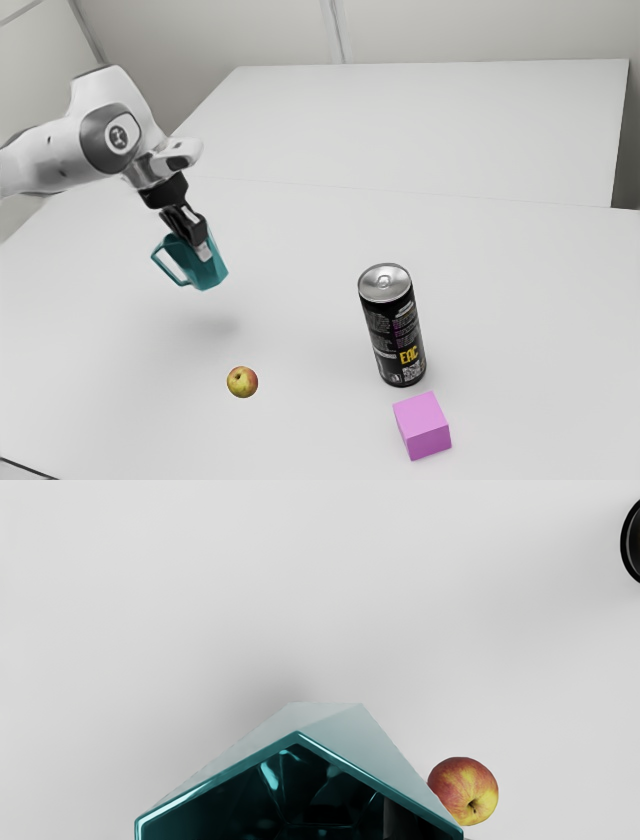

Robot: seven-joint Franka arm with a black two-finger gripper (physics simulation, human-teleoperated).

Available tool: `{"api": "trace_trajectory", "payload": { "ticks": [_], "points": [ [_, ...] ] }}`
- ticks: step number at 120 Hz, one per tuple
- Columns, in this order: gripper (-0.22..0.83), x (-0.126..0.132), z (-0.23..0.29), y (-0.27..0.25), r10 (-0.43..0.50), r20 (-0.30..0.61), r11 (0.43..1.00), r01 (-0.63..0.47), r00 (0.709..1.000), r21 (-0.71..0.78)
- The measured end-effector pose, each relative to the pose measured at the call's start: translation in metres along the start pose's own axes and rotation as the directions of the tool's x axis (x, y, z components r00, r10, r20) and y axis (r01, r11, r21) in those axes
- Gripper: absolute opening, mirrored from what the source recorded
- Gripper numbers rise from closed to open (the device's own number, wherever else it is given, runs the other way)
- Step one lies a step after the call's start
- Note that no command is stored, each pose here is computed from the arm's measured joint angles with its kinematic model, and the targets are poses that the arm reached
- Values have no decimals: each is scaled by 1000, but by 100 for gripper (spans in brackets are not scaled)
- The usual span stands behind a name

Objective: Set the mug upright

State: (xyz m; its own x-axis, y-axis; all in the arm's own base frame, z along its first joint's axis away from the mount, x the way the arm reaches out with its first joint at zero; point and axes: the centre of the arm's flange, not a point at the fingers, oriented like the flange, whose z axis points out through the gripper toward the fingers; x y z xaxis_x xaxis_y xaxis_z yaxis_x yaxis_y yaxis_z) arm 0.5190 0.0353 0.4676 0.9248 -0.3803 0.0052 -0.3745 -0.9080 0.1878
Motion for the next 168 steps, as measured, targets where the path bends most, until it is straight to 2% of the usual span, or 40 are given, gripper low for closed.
{"api": "trace_trajectory", "payload": {
  "ticks": [17, 44, 71, 100, 168],
  "points": [
    [-16, 7, 14, 13, -43, 7, 995, 42, 999, 89],
    [-16, -4, 35, 17, -144, -40, 974, 148, 989, 174],
    [-17, -13, 46, 27, -205, -122, 952, 227, 971, 206],
    [-17, -15, 65, 29, -261, -171, 934, 293, 950, 204],
    [-17, -15, 105, 31, -357, -128, 910, 376, 925, 174]
  ]
}}
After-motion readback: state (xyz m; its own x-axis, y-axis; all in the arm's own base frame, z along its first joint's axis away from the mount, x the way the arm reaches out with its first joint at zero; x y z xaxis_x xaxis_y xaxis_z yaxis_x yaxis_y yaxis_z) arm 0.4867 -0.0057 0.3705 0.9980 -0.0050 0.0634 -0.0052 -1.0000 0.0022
